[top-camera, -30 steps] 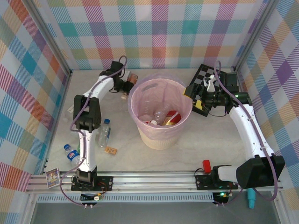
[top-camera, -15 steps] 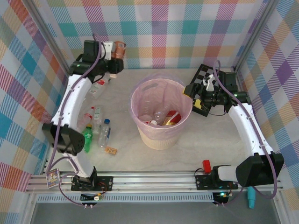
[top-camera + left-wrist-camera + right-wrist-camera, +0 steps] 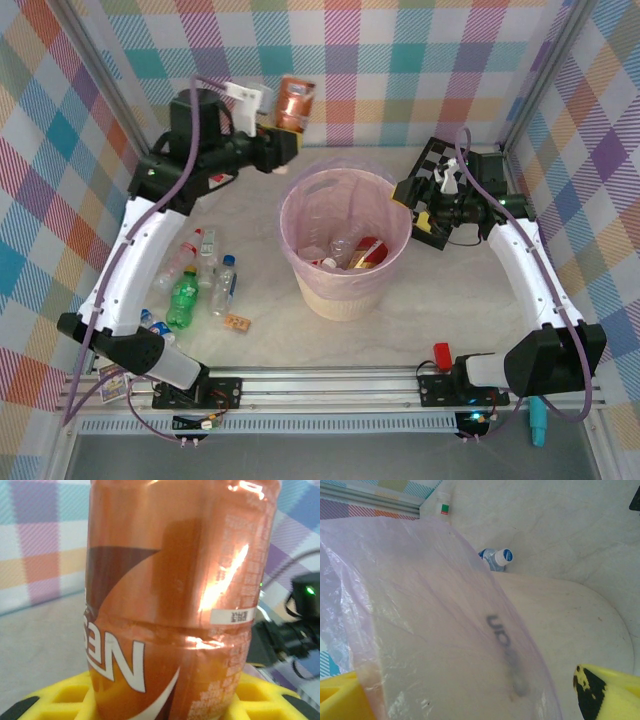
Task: Put the plastic bottles in the bin
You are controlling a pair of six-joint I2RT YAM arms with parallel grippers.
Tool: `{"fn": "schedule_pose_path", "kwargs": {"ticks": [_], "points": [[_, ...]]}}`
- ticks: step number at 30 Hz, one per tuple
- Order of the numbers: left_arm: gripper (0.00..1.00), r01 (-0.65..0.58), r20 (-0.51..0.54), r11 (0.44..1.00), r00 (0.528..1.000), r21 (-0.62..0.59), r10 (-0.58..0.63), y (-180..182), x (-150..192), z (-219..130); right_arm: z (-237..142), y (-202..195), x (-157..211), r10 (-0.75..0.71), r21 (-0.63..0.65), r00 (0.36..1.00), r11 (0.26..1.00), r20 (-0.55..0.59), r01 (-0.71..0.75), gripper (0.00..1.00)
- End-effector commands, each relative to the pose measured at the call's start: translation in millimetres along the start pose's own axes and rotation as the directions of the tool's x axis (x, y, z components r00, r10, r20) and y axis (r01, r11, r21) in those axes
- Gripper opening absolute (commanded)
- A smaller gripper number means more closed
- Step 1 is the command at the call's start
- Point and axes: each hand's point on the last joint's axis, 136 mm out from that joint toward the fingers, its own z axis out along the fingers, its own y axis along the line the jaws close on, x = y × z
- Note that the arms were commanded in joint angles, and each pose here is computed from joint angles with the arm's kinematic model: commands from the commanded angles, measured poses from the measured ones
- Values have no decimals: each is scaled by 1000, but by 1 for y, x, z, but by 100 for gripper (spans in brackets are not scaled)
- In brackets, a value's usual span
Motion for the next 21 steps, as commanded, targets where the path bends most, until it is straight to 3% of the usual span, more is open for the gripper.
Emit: {"fn": "schedule_pose_path", "kwargs": {"ticks": [1, 5, 10, 21], "points": [[34, -23, -71, 998, 997, 54, 27, -25, 19, 17, -6, 13, -6, -27, -16, 999, 1000, 25, 27, 94], [32, -73, -179, 995, 980, 66, 83, -45, 51, 35, -6, 12, -6, -29, -10, 999, 1000, 29, 29, 94], [31, -103, -307, 995, 947, -6, 97, -40, 91, 47, -5, 10, -7, -32, 1, 999, 1000, 23, 32, 94], [21, -130, -569, 991, 817, -19, 96, -16, 188, 79, -3, 13, -11, -40, -5, 999, 999, 24, 40, 94]]}}
